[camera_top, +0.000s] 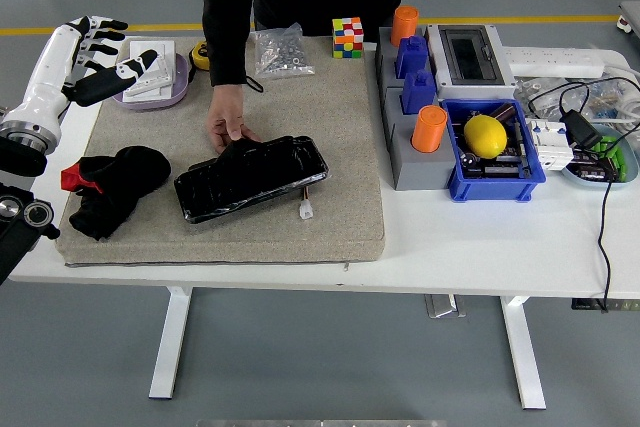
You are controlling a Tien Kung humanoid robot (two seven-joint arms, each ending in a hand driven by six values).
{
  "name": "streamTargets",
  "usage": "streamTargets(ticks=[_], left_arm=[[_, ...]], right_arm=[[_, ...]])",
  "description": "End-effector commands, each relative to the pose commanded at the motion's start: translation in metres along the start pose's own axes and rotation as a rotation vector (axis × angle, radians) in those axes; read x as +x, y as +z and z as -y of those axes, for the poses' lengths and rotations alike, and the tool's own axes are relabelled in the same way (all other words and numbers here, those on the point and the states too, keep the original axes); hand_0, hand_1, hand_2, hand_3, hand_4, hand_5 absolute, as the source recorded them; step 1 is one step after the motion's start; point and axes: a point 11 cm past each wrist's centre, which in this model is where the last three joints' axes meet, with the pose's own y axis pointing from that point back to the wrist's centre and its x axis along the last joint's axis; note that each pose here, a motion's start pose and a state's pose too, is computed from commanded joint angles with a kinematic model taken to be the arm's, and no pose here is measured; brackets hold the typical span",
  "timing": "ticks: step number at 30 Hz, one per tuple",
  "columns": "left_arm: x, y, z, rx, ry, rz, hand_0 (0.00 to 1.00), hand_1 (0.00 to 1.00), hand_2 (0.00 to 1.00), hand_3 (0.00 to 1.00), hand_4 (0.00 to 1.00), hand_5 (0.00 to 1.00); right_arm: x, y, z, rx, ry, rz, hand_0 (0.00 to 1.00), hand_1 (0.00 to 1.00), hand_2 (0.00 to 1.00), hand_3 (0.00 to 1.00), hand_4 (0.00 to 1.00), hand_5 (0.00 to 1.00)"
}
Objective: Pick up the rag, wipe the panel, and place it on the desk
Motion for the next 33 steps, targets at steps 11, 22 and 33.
streamTargets(ticks=[11, 22, 33], left_arm=[[-0.008, -0.006, -0.003, 0.025, -0.016, -0.08, 0.403, 0.621, 0.699, 0.699, 0.877, 0.495], [-0.022, -0.013, -0.007, 0.058, -0.052, -0.32, 0.417, 0.62, 0.692, 0.679, 0.875, 0.482], [-0.032, -0.016, -0.011, 0.061, -0.081, -0.633, 0.43, 0.619, 0.676, 0.644, 0.873, 0.468]], right_arm=[[-0.001, 0.0, 0.0, 0.002, 0.001, -0.003, 0.694, 0.462, 0.644, 0.622, 0.998, 0.701], [0.0, 0.001, 0.0, -0.002, 0.0, -0.005, 0.693, 0.462, 0.644, 0.622, 0.998, 0.701], [0.0, 0.002, 0.0, -0.001, -0.001, -0.005, 0.694, 0.462, 0.644, 0.622, 0.998, 0.701]])
